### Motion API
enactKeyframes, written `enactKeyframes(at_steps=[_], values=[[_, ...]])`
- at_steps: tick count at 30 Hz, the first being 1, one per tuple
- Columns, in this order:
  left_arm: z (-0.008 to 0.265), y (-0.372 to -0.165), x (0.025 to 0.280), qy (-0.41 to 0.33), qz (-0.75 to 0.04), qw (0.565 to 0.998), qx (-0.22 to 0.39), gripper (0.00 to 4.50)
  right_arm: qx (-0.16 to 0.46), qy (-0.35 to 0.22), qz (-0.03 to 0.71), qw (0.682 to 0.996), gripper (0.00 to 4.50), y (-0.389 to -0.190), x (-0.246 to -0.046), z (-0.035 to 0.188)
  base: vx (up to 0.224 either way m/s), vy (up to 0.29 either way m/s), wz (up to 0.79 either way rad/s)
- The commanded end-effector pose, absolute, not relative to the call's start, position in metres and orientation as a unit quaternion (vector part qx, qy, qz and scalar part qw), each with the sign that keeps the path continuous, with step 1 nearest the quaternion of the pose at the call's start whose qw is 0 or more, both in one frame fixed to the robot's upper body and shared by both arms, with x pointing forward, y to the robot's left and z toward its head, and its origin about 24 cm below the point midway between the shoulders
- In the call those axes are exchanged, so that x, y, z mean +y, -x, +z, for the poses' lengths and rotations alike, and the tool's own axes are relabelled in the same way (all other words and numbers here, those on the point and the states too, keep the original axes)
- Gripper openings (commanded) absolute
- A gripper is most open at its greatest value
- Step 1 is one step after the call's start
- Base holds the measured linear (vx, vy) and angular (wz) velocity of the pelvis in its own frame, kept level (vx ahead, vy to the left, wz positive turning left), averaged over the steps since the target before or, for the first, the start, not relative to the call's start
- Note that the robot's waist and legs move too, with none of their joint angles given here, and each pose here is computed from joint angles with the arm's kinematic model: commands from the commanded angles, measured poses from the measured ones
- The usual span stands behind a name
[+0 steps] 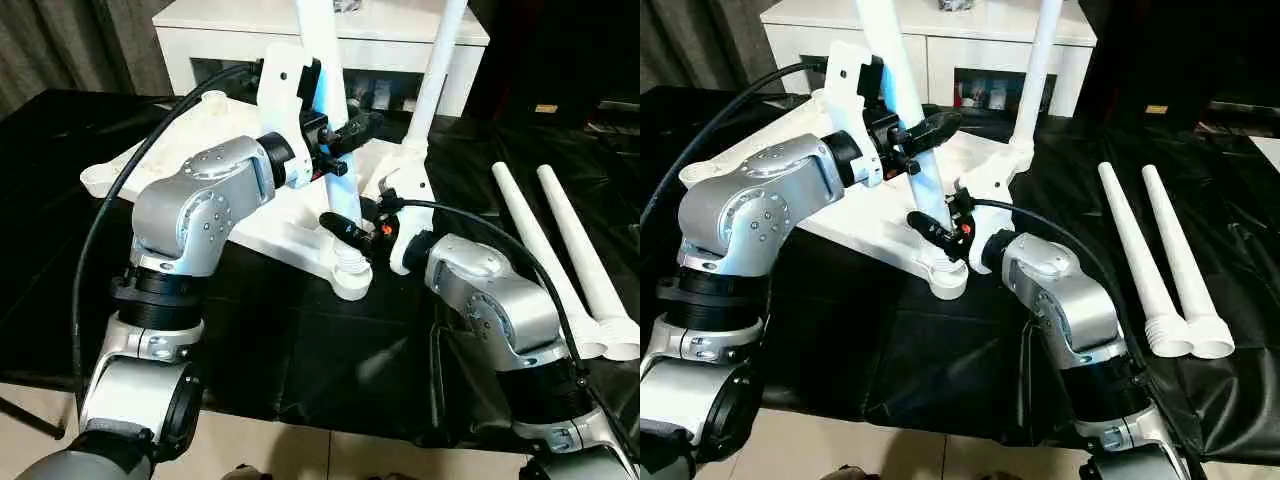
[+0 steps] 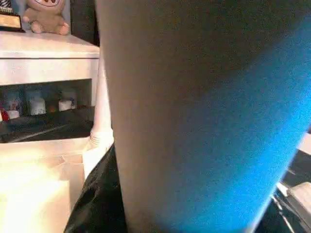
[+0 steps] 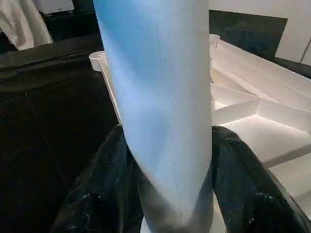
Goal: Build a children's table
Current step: Pick table leg
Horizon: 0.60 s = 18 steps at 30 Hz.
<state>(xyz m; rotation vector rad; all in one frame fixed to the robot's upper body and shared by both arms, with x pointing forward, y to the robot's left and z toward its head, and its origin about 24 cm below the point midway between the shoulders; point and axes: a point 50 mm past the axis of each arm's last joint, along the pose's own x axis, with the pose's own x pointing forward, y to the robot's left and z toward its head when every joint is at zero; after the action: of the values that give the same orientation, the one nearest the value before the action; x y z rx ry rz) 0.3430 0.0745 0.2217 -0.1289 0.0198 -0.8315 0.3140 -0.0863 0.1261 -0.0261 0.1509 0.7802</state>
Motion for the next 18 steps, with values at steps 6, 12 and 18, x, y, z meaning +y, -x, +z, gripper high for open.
enactKeyframes(at_steps=[6,12,18], values=[[0.234,-0.341,0.076,0.062,-0.423,0.904,-0.016,2.09,0.079,-0.012,0.389,0.918,1.92,-0.315,-0.096,0.127,0.000,0.000,0.00],[0.235,-0.322,0.083,0.151,-0.555,0.818,-0.030,2.78,0.069,-0.042,0.472,0.878,1.87,-0.298,-0.106,0.134,0.000,0.000,0.00],[0.234,-0.308,0.094,0.163,-0.624,0.762,-0.053,3.08,0.080,-0.048,0.523,0.847,1.86,-0.285,-0.116,0.136,0.000,0.000,0.00]])
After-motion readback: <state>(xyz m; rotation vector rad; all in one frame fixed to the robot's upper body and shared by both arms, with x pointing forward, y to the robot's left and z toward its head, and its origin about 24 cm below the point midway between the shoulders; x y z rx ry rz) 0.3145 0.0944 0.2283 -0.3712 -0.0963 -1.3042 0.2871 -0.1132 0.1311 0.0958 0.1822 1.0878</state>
